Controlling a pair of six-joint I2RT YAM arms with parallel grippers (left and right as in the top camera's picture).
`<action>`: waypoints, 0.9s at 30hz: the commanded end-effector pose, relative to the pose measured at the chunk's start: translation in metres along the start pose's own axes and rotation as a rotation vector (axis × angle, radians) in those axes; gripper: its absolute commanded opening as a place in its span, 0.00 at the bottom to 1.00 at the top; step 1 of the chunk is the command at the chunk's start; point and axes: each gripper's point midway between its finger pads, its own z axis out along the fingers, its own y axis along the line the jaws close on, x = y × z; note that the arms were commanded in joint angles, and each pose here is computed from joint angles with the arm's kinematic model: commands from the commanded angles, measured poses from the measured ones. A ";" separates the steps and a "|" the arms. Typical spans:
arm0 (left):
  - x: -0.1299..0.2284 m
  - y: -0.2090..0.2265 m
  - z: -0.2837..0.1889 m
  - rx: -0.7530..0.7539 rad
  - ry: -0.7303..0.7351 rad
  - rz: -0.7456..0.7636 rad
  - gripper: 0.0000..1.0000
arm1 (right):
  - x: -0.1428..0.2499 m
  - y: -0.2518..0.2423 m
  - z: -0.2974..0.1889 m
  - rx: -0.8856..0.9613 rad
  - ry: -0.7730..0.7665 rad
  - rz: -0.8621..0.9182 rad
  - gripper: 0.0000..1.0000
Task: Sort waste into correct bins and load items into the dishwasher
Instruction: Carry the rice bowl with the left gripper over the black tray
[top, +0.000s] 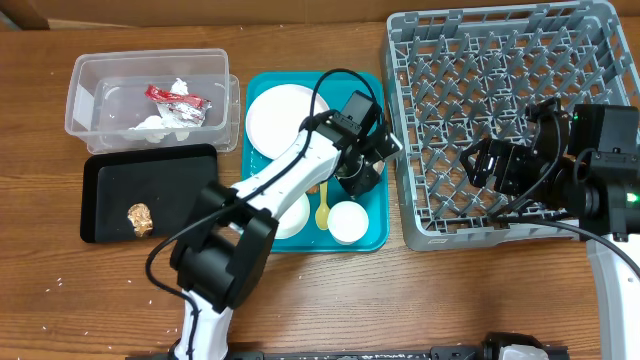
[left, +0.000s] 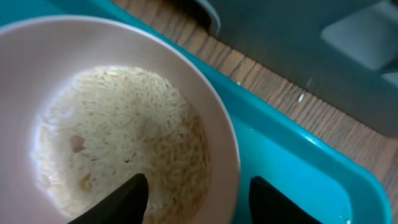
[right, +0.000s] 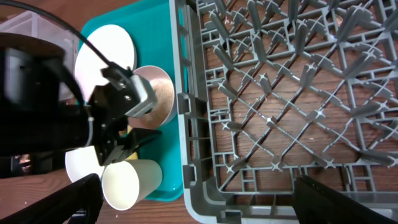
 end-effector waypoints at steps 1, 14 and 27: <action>-0.006 -0.005 0.009 0.001 0.003 0.049 0.51 | -0.006 0.003 -0.004 -0.002 -0.021 -0.014 1.00; -0.013 0.001 0.009 -0.035 -0.021 0.001 0.21 | -0.006 0.003 -0.004 -0.002 -0.022 -0.015 1.00; -0.015 0.030 0.005 -0.189 -0.035 -0.182 0.04 | -0.006 0.003 -0.004 -0.002 -0.020 -0.014 1.00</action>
